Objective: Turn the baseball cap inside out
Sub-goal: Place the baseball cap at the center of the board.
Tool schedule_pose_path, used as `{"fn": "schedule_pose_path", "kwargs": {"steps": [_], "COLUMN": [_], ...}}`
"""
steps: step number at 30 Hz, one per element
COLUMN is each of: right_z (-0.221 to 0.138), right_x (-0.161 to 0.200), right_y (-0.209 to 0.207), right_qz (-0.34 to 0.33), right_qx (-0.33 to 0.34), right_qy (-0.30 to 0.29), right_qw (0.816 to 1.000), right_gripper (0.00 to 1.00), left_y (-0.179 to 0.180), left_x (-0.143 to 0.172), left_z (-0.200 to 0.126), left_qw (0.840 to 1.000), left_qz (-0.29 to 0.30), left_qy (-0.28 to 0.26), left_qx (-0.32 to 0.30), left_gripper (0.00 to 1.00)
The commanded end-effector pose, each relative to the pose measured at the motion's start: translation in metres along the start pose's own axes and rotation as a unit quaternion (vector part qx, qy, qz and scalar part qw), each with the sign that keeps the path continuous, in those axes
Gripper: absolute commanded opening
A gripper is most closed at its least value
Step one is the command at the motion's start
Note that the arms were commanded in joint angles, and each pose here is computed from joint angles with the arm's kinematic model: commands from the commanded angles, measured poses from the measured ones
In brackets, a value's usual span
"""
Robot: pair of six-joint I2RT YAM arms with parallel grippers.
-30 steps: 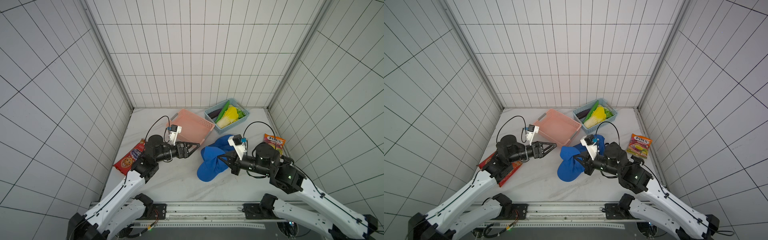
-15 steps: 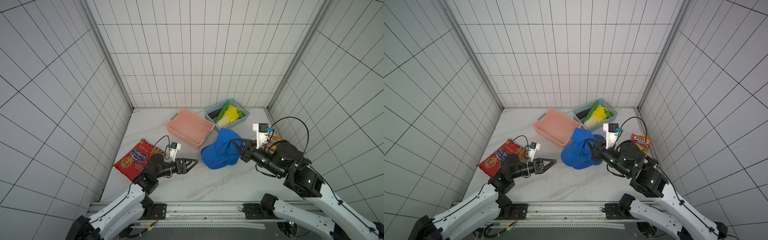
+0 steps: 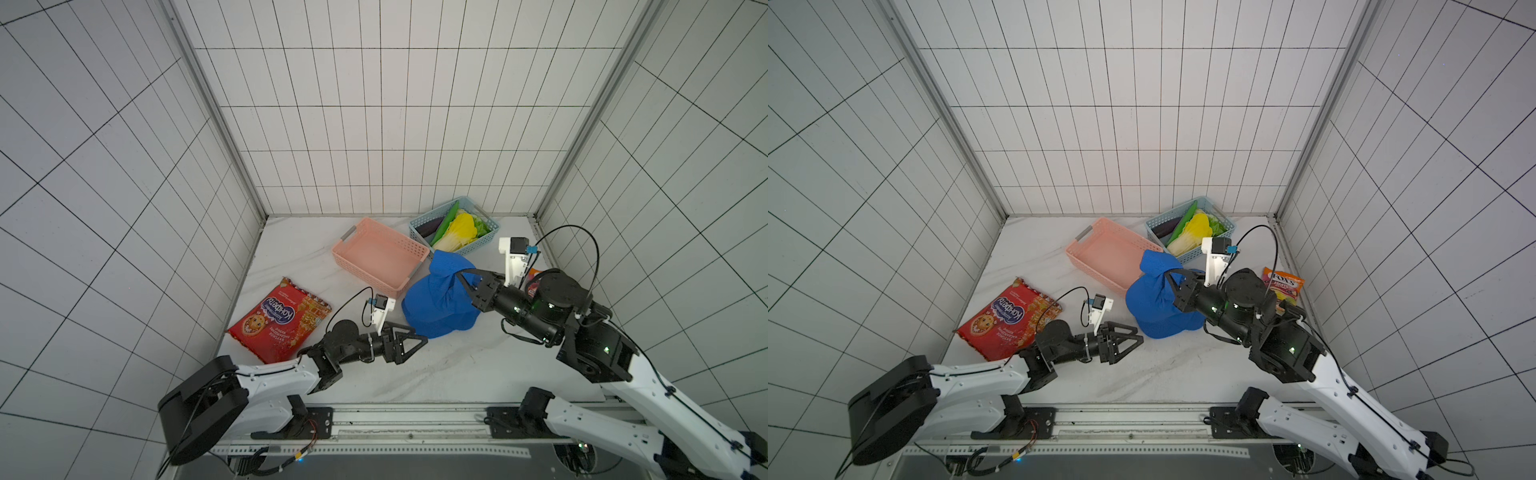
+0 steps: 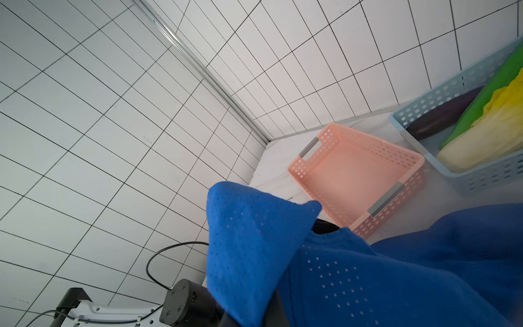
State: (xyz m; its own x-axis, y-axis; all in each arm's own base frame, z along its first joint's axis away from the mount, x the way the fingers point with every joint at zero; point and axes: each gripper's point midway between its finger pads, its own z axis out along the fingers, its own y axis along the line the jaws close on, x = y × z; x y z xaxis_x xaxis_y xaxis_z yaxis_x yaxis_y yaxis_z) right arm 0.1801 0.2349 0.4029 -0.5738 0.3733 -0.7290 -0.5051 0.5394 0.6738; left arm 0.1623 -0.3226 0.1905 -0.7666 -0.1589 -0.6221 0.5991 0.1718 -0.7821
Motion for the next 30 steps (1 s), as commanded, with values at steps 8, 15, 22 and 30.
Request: {"fn": "schedule_pose_path", "kwargs": {"steps": [8,15,22,30], "right_z": [-0.024,-0.036,-0.039,-0.042], "right_x": [-0.025,-0.015,0.007,0.071], "right_y": [0.013,-0.034,-0.083,-0.139], "right_qz": [0.044,0.052,0.069,0.053], "right_qx": [-0.032,0.042,0.112,0.215], "right_qy": [-0.048,-0.045,0.000,0.139], "right_qw": [0.997,0.997,0.991,0.965], "right_gripper": [0.00,0.00,0.00,0.00], "left_y": [-0.039,-0.044,-0.049,-0.024], "left_x": [-0.050,-0.055,-0.035,0.010], "left_z": [0.015,-0.006,-0.022,-0.044], "left_qw": [0.990,0.987,0.995,0.994], "left_qz": [0.044,0.058,0.050,-0.039], "left_qy": [-0.105,-0.133,-0.069,0.070], "left_qx": [0.085,0.073,0.041,-0.076], "left_gripper": [0.95,0.38,0.00,0.00]}}
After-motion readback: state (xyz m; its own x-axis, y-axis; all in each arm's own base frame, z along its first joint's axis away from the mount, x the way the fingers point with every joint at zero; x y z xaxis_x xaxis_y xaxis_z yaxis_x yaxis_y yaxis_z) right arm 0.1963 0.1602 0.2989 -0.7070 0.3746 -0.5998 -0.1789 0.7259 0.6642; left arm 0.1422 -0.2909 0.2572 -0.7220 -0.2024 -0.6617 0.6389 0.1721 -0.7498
